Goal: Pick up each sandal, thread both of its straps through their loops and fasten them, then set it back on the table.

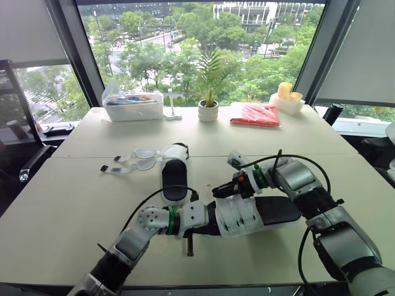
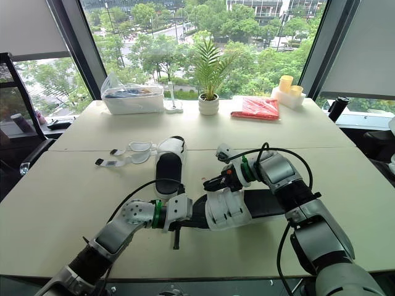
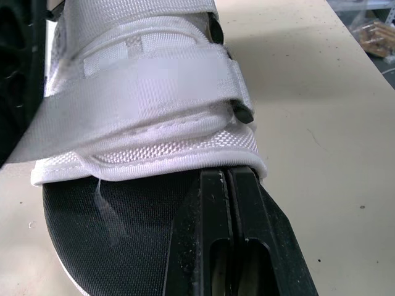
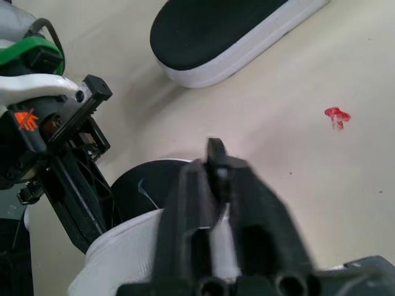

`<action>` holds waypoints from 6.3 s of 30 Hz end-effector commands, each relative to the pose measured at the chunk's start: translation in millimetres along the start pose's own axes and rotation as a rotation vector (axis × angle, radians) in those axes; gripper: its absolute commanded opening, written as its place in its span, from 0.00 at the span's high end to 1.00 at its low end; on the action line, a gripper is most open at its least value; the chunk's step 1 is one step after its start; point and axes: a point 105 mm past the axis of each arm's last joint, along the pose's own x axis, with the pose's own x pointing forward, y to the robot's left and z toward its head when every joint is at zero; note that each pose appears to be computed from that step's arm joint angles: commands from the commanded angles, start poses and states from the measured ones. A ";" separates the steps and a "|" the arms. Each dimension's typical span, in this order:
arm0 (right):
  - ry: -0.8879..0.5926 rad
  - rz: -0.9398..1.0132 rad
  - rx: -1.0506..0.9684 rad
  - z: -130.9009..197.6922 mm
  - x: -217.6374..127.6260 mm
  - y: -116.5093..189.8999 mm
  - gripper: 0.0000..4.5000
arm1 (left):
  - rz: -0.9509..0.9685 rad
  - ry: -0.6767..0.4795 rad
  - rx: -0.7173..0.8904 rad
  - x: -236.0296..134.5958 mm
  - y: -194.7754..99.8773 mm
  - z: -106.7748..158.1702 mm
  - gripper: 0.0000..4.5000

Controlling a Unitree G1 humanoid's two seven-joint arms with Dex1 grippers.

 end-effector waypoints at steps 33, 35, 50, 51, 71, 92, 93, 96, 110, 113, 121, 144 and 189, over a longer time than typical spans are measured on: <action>0.001 -0.148 -0.099 8.2 -17.7 -45.3 0.99 | -0.111 0.147 -0.118 3.6 -32.5 -37.9 1.00; 0.042 -0.149 -0.122 0.6 -14.8 -47.1 0.99 | -0.107 0.148 -0.119 3.3 -32.7 -37.9 1.00; 0.239 -0.303 -0.366 -22.6 -3.1 -67.7 0.42 | -0.090 0.147 -0.125 2.7 -32.6 -37.3 1.00; 0.230 -0.326 -0.373 -20.8 -4.4 -70.6 0.42 | -0.090 0.146 -0.125 3.2 -32.6 -37.2 1.00; -0.014 -0.631 -1.090 -41.0 -113.6 -7.0 0.42 | 0.131 -0.044 -0.114 -21.7 24.0 4.5 1.00; -0.269 -0.340 -1.938 -34.3 -46.8 39.2 0.01 | 0.431 -0.100 -0.251 -105.6 73.5 20.8 1.00; -0.271 -0.319 -1.949 -34.6 -43.2 39.1 0.01 | 0.437 -0.100 -0.251 -106.8 73.9 21.0 1.00; -0.267 -0.259 -1.978 -38.1 -34.5 39.0 0.01 | 0.445 -0.098 -0.250 -108.3 74.5 21.5 1.00; -0.273 -0.352 -2.078 -26.0 -30.3 18.9 0.99 | 0.485 -0.105 -0.237 -113.3 75.2 26.2 1.00; -0.269 -0.532 -2.021 -2.4 -48.1 5.5 0.99 | 0.509 -0.120 -0.228 -116.0 78.3 31.8 1.00; 0.165 -1.226 -1.338 50.5 -121.4 -108.5 0.99 | 0.616 -0.130 -0.198 -125.1 92.6 36.6 1.00; 0.382 -1.281 -0.713 9.7 -105.5 -148.3 0.01 | 0.674 -0.015 -0.076 -124.7 96.6 28.3 1.00; -0.426 -0.420 -0.186 15.5 -102.2 61.1 0.00 | 0.942 0.765 0.592 -103.1 218.9 -6.2 0.14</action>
